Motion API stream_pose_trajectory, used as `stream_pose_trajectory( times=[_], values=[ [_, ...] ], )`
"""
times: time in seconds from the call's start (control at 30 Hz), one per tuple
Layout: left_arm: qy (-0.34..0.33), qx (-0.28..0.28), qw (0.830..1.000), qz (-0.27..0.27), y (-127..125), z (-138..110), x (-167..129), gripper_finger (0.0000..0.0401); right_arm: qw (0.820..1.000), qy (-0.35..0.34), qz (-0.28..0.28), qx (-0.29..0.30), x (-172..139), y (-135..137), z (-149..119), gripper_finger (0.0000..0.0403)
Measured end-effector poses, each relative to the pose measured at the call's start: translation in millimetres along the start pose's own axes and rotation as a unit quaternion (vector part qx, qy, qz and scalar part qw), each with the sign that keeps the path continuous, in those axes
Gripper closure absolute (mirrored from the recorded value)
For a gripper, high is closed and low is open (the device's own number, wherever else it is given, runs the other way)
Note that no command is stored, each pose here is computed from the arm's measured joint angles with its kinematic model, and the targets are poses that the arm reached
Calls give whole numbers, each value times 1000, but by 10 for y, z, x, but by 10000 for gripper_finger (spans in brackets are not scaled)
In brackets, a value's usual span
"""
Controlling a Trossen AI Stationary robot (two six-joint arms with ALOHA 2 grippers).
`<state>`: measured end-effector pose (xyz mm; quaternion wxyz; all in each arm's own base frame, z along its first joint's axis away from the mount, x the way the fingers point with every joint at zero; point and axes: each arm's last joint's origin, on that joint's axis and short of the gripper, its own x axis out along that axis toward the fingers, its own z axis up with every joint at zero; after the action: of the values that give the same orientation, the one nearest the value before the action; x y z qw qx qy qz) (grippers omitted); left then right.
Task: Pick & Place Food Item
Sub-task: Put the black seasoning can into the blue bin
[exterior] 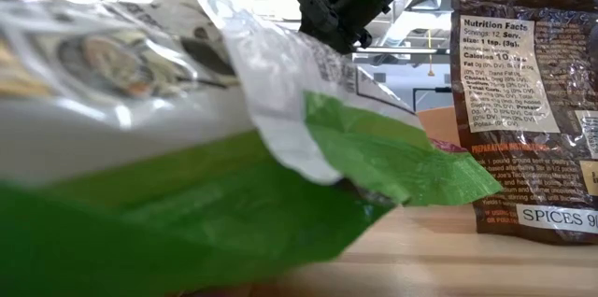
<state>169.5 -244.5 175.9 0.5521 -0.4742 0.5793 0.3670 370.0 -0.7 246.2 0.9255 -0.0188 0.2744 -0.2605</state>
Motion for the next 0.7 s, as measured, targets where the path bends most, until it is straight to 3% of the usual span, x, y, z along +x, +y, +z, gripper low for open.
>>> stream_pose_trajectory(
  times=[0.7],
  values=[
    [-4,1,1000,2,0,2,15,274,1000,0,0,0,0,0,0,143]
  ],
)
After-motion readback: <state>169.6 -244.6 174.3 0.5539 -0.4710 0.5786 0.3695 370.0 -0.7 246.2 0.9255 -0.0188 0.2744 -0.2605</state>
